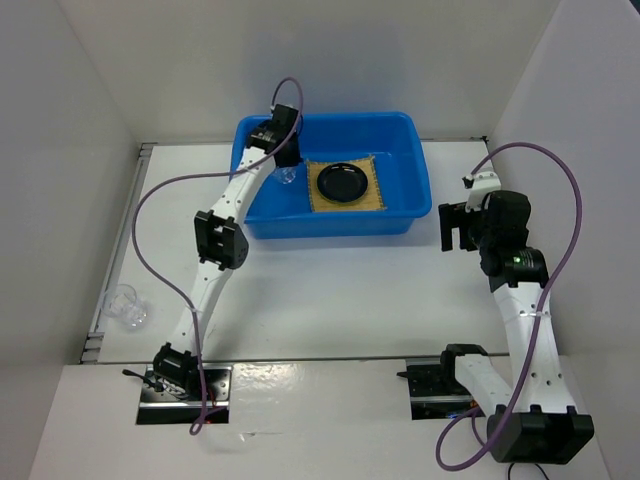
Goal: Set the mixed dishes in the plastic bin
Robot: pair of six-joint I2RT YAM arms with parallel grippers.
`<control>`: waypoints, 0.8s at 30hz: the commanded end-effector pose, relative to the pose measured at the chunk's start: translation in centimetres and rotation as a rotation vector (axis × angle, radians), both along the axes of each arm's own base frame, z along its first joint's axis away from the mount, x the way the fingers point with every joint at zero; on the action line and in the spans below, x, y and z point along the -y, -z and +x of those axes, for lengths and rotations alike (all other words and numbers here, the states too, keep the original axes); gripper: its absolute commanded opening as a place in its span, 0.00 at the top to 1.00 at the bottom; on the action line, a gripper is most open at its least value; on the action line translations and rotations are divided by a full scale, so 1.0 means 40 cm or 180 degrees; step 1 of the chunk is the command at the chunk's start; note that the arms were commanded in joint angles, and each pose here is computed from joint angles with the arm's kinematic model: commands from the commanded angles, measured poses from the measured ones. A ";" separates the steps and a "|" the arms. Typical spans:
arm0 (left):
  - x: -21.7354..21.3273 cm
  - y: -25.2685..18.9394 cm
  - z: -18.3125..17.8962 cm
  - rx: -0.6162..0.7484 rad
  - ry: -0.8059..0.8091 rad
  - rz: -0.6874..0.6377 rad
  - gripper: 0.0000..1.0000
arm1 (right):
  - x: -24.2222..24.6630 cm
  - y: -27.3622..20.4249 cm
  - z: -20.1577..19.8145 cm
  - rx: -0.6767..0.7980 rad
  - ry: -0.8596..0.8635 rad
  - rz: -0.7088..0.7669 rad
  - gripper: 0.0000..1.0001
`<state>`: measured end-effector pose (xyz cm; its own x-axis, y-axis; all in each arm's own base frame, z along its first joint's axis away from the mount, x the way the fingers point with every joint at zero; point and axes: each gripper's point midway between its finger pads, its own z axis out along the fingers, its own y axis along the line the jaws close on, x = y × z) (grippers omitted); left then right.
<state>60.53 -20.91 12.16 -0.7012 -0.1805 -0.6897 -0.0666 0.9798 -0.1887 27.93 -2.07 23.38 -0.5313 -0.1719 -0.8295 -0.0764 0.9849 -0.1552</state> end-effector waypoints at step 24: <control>-0.284 -0.480 -0.441 0.0417 -0.1640 0.0965 0.00 | 0.006 -0.038 0.000 0.0225 -0.0002 -0.0050 0.01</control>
<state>47.20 -15.82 32.50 -0.4893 -0.1877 -0.8517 -0.3302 0.9437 -0.0183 28.00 -2.02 23.27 -0.5336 -0.1796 -0.8265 -0.0855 0.9836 -0.1585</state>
